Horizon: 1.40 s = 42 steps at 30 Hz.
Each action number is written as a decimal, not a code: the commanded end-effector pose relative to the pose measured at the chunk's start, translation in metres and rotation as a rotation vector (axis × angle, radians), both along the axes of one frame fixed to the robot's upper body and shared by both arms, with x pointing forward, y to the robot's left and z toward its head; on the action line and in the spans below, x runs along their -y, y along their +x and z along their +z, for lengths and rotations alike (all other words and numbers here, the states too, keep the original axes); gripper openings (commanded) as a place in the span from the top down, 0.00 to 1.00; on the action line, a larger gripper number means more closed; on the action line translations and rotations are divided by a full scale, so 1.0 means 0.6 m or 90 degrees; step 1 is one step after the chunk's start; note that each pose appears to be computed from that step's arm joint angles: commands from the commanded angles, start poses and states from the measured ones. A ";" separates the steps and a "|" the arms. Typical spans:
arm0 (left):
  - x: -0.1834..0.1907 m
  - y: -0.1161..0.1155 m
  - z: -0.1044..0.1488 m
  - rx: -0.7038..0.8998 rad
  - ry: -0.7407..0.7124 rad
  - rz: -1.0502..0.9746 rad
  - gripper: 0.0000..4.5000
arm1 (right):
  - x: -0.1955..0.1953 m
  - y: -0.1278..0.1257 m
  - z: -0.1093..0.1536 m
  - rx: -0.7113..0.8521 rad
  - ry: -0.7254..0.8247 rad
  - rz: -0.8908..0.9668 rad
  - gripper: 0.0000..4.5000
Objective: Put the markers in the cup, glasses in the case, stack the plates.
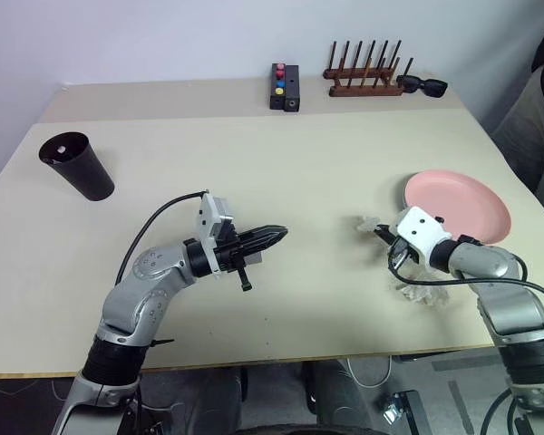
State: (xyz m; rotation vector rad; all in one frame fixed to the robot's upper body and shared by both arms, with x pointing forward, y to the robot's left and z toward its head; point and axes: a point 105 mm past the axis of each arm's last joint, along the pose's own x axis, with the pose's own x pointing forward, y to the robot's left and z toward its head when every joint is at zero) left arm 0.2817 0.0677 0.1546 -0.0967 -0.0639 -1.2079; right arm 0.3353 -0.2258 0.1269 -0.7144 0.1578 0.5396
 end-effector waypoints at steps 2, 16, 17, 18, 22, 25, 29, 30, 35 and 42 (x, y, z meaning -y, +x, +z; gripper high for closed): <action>0.006 -0.004 0.014 0.027 -0.011 -0.012 1.00 | 0.105 0.034 0.105 0.154 -0.035 -0.188 1.00; 0.023 0.002 0.012 0.025 -0.018 -0.038 1.00 | 0.182 -0.017 0.088 0.098 -0.089 -0.260 0.26; 0.025 0.003 0.011 0.025 -0.018 -0.044 1.00 | 0.185 -0.025 0.091 0.099 -0.085 -0.260 0.26; 0.028 0.003 0.012 0.026 -0.018 -0.049 1.00 | 0.185 -0.035 0.095 0.100 -0.070 -0.251 0.26; 0.037 0.005 0.011 0.024 -0.022 -0.070 1.00 | 0.149 -0.084 0.094 0.063 0.066 -0.169 0.26; 0.043 0.004 0.010 0.021 -0.023 -0.082 1.00 | 0.115 -0.130 0.067 -0.024 0.131 -0.103 0.26; 0.044 0.005 0.009 0.022 -0.023 -0.088 1.00 | 0.084 -0.176 0.021 -0.139 0.164 -0.066 0.26; 0.045 0.005 0.010 0.022 -0.023 -0.090 1.00 | 0.081 -0.183 0.007 -0.164 0.162 -0.066 0.26; 0.045 0.005 0.010 0.022 -0.022 -0.088 1.00 | 0.076 -0.183 -0.045 -0.208 0.150 -0.094 0.26; 0.036 0.006 0.010 0.024 -0.019 -0.072 1.00 | 0.067 -0.182 -0.054 -0.238 0.157 -0.071 0.90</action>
